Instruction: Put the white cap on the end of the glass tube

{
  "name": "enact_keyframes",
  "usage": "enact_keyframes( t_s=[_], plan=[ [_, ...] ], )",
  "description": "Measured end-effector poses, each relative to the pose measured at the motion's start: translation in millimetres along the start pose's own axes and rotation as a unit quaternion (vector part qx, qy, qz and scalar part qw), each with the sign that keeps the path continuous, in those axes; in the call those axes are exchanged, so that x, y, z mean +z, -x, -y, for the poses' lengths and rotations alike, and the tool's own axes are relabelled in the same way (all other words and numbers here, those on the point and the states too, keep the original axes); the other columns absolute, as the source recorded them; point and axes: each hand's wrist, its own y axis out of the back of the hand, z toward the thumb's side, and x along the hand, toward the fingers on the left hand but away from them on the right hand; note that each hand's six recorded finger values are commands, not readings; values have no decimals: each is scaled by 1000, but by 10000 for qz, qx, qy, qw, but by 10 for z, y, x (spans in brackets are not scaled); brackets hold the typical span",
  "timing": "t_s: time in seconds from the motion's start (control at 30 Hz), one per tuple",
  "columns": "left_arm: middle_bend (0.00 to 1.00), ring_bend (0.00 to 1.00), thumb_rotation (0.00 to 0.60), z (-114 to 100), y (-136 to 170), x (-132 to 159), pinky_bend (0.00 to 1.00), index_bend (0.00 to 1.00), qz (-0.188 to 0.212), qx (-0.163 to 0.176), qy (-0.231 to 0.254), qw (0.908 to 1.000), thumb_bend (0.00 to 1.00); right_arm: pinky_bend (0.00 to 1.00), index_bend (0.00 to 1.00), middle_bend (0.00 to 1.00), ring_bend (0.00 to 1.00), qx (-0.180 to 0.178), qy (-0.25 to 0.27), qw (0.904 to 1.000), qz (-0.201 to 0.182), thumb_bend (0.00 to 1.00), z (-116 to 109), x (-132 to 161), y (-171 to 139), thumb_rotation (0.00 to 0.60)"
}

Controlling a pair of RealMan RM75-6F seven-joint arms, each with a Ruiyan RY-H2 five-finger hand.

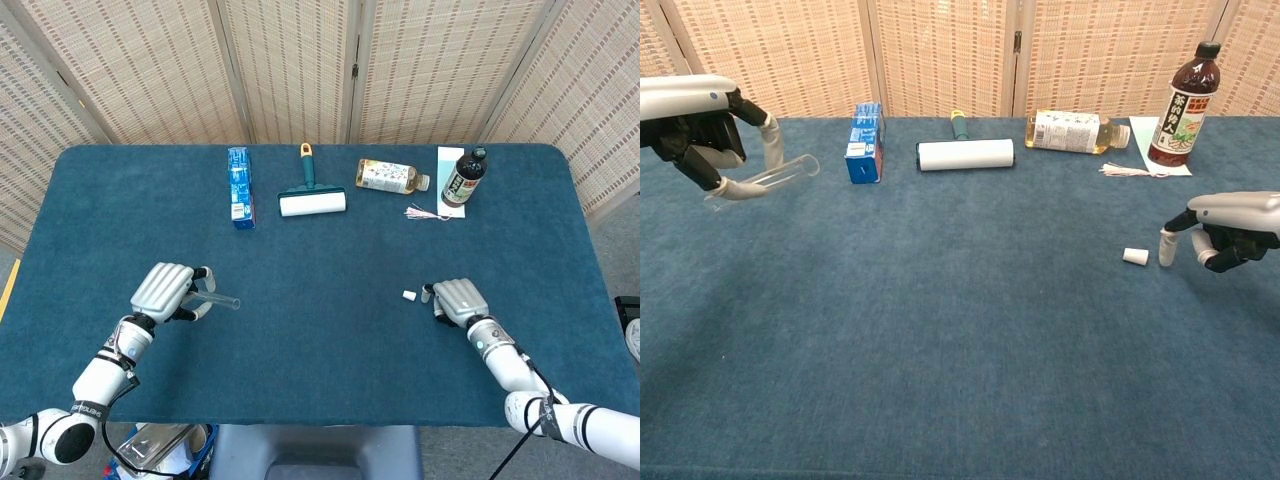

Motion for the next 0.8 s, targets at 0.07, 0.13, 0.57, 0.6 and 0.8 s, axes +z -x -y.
enact_keyframes(
  t_s=[0.07, 0.13, 0.57, 0.6, 0.8],
  plan=[
    [1000, 1000, 600, 9, 3, -3, 1000, 671, -3, -11, 0, 10000, 447, 1000, 359, 1000, 1000, -16, -18, 10000, -40, 1000, -3, 46, 36, 600],
    [1000, 1000, 600, 14, 7, -7, 1000, 670, -6, -19, -10, 10000, 447, 1000, 358, 1000, 1000, -61, -47, 9999, -81, 1000, -25, 88, 61, 600],
    [1000, 1000, 600, 48, 25, -27, 1000, 670, -29, -97, -36, 9999, 447, 1000, 359, 1000, 1000, -369, -79, 9988, -321, 1000, -246, 302, 84, 600],
    [1000, 1000, 600, 50, 26, -30, 1000, 670, -33, -103, -36, 9999, 447, 1000, 359, 1000, 1000, -384, -82, 9987, -324, 1000, -258, 306, 82, 600],
    [1000, 1000, 600, 51, 25, -44, 1000, 669, -48, -114, -50, 9999, 447, 1000, 359, 1000, 1000, -488, -112, 9980, -388, 1000, -329, 329, 7, 600]
  ],
)
